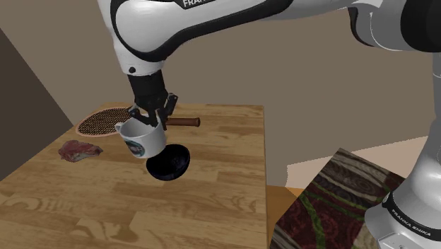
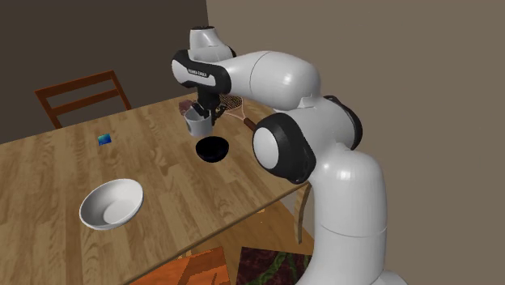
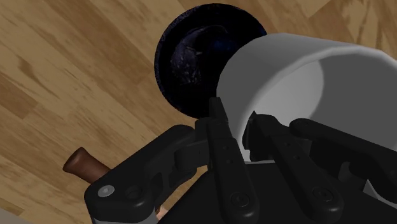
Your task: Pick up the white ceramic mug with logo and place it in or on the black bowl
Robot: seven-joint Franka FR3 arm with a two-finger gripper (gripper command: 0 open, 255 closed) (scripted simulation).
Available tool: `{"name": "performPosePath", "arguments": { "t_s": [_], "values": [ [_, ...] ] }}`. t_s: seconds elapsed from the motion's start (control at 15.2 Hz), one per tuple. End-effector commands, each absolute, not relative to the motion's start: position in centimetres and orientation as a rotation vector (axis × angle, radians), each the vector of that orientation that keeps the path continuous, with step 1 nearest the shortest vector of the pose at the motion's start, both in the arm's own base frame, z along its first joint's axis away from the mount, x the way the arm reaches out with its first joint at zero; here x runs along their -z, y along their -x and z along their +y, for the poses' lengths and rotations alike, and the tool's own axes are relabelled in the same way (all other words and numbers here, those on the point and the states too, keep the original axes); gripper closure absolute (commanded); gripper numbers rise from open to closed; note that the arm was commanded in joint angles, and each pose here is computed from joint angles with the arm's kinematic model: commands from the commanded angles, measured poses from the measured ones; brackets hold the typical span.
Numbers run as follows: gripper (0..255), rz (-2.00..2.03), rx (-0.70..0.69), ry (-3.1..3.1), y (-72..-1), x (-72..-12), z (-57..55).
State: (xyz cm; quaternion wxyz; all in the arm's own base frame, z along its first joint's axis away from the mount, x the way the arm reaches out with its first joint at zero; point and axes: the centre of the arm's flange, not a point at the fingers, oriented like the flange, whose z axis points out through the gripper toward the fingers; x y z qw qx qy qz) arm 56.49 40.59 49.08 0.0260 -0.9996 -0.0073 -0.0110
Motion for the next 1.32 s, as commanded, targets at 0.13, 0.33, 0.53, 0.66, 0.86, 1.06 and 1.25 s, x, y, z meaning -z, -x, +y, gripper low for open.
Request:
{"name": "performPosePath", "arguments": {
  "t_s": [0.13,0.33,0.53,0.66,0.86,1.06,1.25],
  "values": [
    [255,-0.022,0.035,3.089,-56.6,-47.1,40.6],
    [255,-0.022,0.035,3.089,-56.6,-45.5,40.6],
    [255,-0.022,0.035,3.089,-56.6,-43.7,40.6],
    [255,-0.022,0.035,3.089,-56.6,-43.7,40.6],
    [255,-0.022,0.035,3.089,-56.6,-43.7,40.6],
    [255,-0.022,0.035,3.089,-56.6,-43.7,40.6],
    [0,-0.022,0.035,3.089,-56.6,-43.7,40.6]
  ]
}}
